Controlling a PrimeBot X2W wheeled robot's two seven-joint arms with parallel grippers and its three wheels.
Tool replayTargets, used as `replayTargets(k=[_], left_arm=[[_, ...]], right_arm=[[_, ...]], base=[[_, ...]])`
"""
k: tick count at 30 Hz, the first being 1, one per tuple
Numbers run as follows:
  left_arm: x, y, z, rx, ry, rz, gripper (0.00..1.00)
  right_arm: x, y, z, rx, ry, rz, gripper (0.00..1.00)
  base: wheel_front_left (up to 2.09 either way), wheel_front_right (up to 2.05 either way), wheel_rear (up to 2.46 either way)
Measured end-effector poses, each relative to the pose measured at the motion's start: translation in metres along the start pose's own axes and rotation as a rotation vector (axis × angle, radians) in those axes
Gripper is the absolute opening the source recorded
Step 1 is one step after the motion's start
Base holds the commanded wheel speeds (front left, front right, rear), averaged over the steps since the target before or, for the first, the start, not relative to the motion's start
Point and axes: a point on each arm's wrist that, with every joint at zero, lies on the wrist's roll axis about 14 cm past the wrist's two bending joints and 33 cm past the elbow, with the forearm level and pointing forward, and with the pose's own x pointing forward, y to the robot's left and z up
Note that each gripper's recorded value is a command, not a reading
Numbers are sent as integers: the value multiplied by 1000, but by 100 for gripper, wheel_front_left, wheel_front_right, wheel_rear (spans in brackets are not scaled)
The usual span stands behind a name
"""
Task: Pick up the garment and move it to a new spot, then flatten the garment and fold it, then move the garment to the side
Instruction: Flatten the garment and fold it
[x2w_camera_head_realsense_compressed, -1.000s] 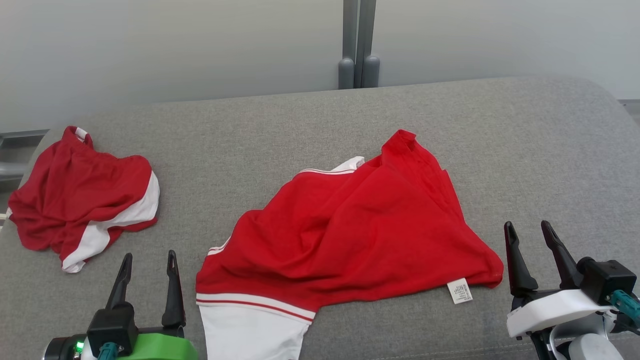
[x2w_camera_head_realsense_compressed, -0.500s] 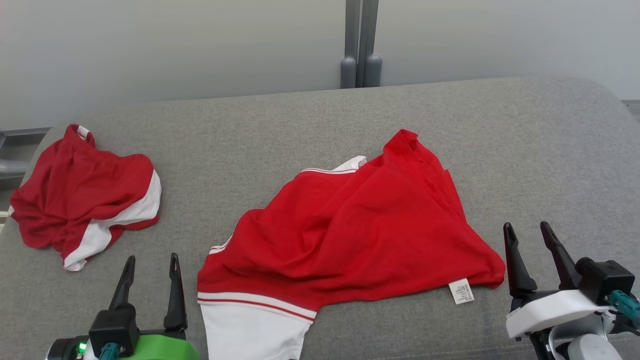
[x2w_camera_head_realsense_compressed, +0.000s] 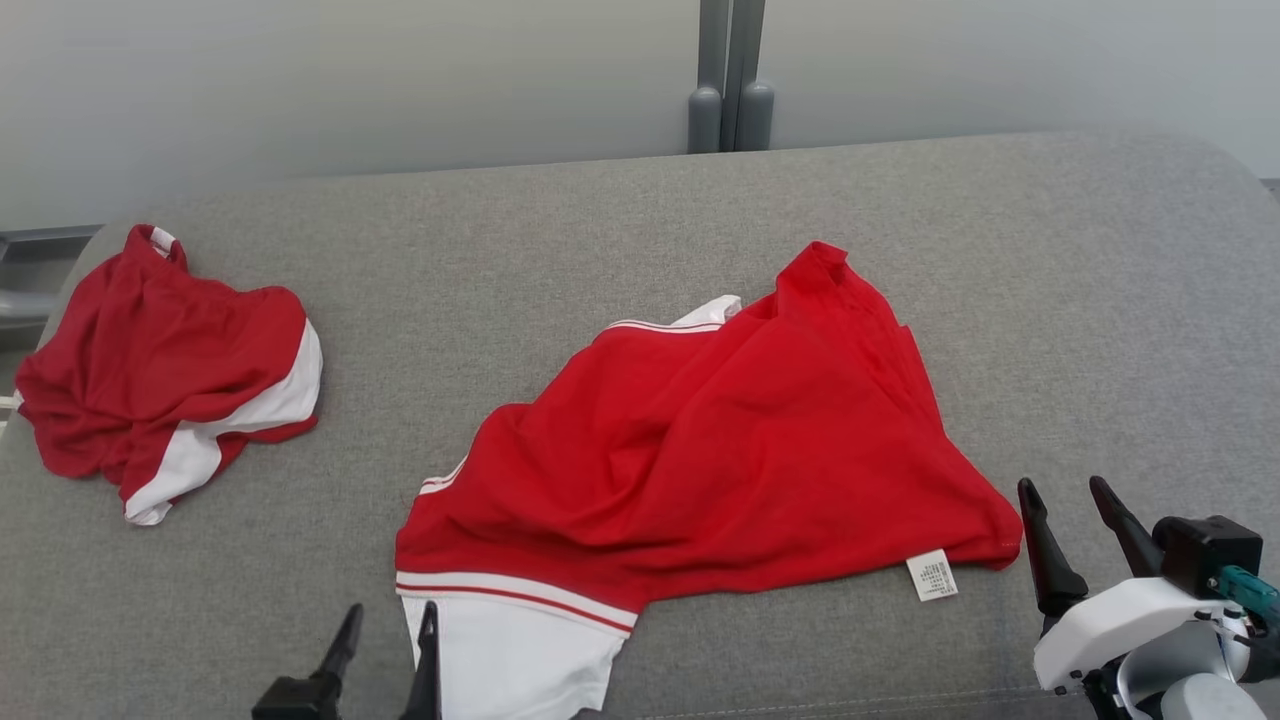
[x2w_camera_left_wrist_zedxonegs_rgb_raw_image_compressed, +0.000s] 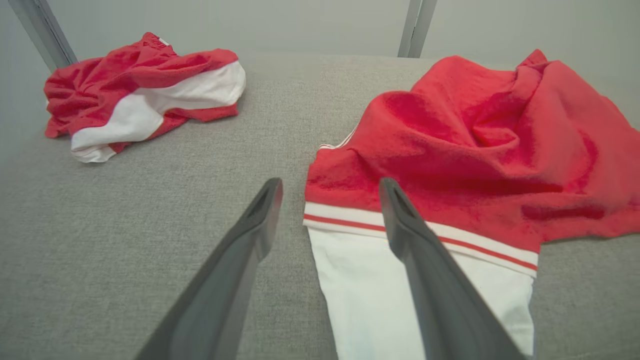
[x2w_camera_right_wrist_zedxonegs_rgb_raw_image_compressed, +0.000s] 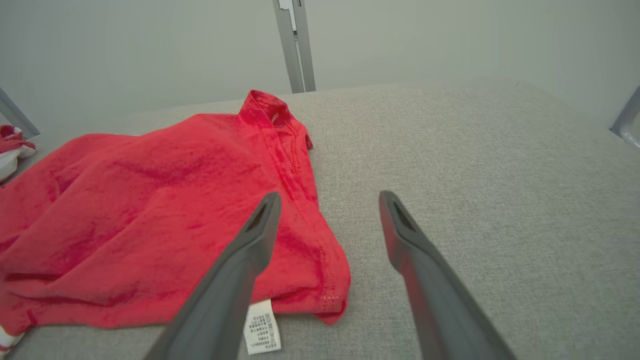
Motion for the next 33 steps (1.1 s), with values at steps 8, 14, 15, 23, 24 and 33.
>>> replayTargets(k=[8,14,15,23,24,33], left_arm=[[-19,-12,-47,-69,154,-13,100],[-23,-14,-61,-86,214,-12,100],[-23,-14,-63,-90,218,-9,100],[-27,-15,-83,-121,319,-5,100],[-25,-16,-82,-122,318,-8,100],[-26,-27,-99,-138,392,-46,44]], right_arm=[[8,-6,-25,12,114,-11,100],[14,-4,-43,21,190,-2,100],[15,-4,-45,19,203,1,100],[22,-6,-68,32,290,-3,100],[23,-6,-71,35,302,-3,100],[29,12,-93,68,366,39,15]], base=[[0,0,0],[0,0,0],[0,0,0],[0,0,0],[0,0,0],[0,0,0]])
